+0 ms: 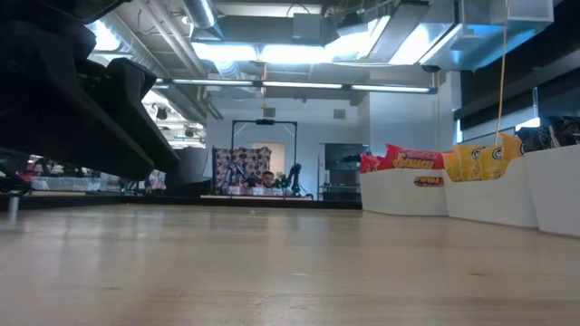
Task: Sort Maruchan noodles
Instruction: Put the black noodle pack into the bottom white bin
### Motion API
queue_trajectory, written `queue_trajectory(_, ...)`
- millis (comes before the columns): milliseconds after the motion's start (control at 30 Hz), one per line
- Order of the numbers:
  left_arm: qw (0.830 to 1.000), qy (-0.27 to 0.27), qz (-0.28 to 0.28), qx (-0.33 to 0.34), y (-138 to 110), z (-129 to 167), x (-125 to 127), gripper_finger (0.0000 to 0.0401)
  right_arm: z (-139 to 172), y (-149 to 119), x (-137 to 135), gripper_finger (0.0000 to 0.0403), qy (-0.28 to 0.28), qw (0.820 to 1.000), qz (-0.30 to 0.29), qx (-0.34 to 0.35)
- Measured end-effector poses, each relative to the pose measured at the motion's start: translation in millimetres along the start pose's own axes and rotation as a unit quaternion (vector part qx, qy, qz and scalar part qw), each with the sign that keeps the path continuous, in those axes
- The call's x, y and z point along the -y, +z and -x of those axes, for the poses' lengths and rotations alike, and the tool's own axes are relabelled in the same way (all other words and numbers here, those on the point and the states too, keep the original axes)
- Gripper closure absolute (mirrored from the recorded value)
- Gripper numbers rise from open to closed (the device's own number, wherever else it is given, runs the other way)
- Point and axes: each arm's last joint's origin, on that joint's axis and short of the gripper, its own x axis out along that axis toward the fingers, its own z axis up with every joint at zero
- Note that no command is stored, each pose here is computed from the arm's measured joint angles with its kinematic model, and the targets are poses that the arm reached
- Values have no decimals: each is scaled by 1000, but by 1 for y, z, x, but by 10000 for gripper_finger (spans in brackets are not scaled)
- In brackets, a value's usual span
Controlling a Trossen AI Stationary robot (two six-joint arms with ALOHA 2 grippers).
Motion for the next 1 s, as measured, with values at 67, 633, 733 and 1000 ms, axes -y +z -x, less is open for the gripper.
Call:
queue_trajectory(67, 1000, 0, 0, 0, 0, 0, 0, 243, 0, 0, 0, 292, 0, 1000, 0, -1)
queue_trajectory(633, 1000, 0, 0, 0, 0, 0, 0, 243, 29, 5, -7, 401, 8, 1000, 20, 16)
queue_trajectory(733, 1000, 0, 0, 0, 0, 0, 0, 243, 41, 8, -9, 402, 15, 999, 18, 23)
queue_trajectory(1000, 1000, 1, -2, -2, -1, 0, 0, 243, 52, 26, -6, 403, 10, 999, 17, 26)
